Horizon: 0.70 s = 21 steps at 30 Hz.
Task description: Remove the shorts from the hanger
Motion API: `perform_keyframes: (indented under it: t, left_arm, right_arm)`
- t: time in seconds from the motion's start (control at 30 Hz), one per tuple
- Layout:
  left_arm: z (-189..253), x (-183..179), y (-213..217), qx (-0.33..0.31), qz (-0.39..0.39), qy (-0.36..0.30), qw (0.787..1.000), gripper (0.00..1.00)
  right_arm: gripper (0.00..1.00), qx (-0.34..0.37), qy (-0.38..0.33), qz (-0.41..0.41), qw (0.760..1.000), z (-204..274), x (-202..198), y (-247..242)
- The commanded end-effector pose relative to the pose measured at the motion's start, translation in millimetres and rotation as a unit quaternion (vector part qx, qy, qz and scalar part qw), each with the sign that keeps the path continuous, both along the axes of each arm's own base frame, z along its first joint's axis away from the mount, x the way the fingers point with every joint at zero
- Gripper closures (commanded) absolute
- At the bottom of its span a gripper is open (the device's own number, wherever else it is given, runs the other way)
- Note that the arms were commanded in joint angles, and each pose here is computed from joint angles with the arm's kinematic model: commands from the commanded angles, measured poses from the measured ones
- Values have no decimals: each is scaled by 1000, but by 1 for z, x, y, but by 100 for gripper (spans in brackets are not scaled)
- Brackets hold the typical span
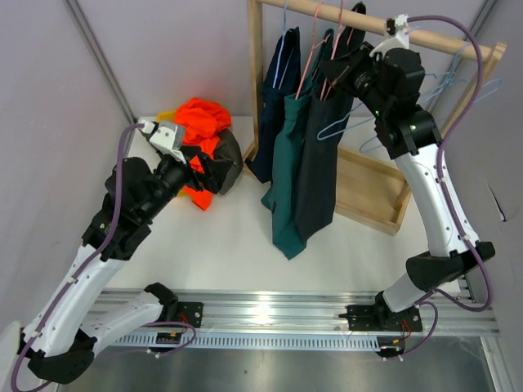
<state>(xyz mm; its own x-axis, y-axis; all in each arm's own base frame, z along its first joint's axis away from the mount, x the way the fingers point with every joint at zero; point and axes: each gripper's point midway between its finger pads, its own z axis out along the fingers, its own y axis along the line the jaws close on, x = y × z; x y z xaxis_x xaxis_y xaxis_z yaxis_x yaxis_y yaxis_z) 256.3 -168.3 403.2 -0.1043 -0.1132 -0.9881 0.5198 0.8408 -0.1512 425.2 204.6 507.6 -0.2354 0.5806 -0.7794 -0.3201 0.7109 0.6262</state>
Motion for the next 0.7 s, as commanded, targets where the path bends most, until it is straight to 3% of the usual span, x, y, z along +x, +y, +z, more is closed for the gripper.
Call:
perform_keyframes:
  t: [0.0,0.13,0.37,0.67]
  left_arm:
    - [16,-6,-7,0,-12,-19,1000,1]
    - [17,-19,-27,-9,-52,-16,998,1]
    - [11,-73,-118,-2,-186,-39,982,1]
    - [28,-85,-175,-25,-199,-61,978,1]
  right_arm:
    - [100,21,-120,-12,993,92,-49,-24]
    - [100,33,-125,-7,992,101,-69,-29]
    - [100,61,-127,16,990,100,-117,-24]
    - [100,70,-113,65,989,91,-157,10]
